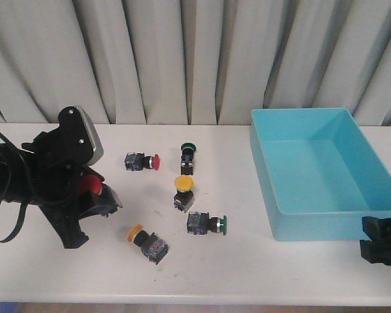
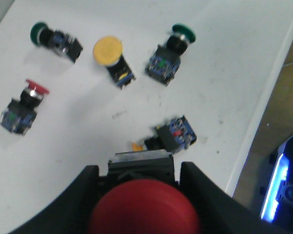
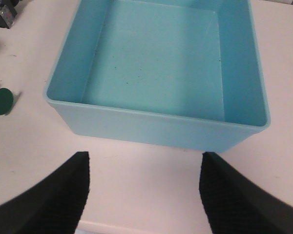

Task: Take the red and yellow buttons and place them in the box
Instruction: 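Lift the red button with the left gripper toward the table center, then bring the right gripper to the red button and grasp it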

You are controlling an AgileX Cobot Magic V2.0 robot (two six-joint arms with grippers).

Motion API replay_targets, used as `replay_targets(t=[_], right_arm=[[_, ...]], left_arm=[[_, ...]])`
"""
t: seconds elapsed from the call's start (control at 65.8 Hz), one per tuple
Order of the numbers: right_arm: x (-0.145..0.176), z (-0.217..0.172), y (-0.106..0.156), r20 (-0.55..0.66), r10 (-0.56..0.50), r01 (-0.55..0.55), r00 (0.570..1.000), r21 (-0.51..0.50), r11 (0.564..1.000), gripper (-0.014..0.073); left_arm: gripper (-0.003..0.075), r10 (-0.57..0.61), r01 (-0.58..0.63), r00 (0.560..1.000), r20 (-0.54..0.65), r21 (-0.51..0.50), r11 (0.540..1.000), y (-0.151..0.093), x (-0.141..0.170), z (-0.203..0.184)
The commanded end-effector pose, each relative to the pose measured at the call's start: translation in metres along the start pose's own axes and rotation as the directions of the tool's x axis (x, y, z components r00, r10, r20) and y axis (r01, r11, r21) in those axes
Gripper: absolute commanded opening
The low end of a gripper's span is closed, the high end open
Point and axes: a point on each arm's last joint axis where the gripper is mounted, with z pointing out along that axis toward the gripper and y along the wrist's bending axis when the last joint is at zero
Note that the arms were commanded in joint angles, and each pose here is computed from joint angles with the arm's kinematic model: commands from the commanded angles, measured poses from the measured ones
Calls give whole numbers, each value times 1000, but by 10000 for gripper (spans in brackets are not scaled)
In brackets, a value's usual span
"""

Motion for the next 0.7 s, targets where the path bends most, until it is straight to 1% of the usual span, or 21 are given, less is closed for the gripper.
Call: replay_targets(t=[0.0,0.061,0.152,0.182,0.258,0.35,0.411,0.456,0.502,0.532,0.547,0.563,0.593,0.608,0.654,0.684], right_arm=[[-15,-5,-3,97,-46,44,994,21,999,464],[-16,-5,-3,102,-87,85,991,23,996,464],[-18,-5,-2,111,-144,143,983,18,990,464],[-20,-6,-1,114,-154,153,982,12,988,464],[-28,-6,6,117,-216,222,969,-36,974,464],[-40,-4,20,116,-323,337,939,-123,934,466],[-48,1,31,113,-389,404,914,-196,893,473],[-53,3,40,124,-442,460,888,-245,854,484],[-60,6,51,143,-491,511,859,-304,805,498],[-65,8,58,167,-541,563,825,-334,756,510],[-67,7,60,175,-544,569,821,-341,748,512],[-69,10,66,194,-576,604,794,-360,711,519],[-73,11,72,218,-600,633,770,-378,675,526],[-75,12,76,237,-614,653,753,-387,651,531],[-82,13,85,278,-633,685,723,-407,604,536],[-85,15,93,308,-648,710,697,-421,564,537]], left_arm=[[167,42,-44,985,170,9,999,-4,-22,-14],[167,77,-93,972,223,61,994,-10,-26,-15],[167,127,-178,934,333,125,976,-19,-34,-18],[167,147,-215,916,374,146,966,-21,-37,-18],[167,191,-300,868,459,178,937,-27,-42,-17],[167,204,-357,825,527,206,911,-30,-45,-14],[167,208,-377,807,553,212,901,-30,-45,-11],[167,210,-387,798,564,214,897,-30,-46,-10],[167,216,-396,796,565,216,893,-30,-45,-8],[167,220,-401,794,567,216,890,-30,-45,-7],[167,225,-406,792,568,215,888,-30,-45,-7],[167,227,-408,791,568,213,888,-30,-45,-7],[167,227,-409,791,568,217,886,-30,-44,-6],[167,226,-410,791,568,218,886,-30,-44,-6],[167,231,-415,789,569,215,884,-30,-44,-6],[167,231,-415,789,569,215,884,-30,-44,-6]])
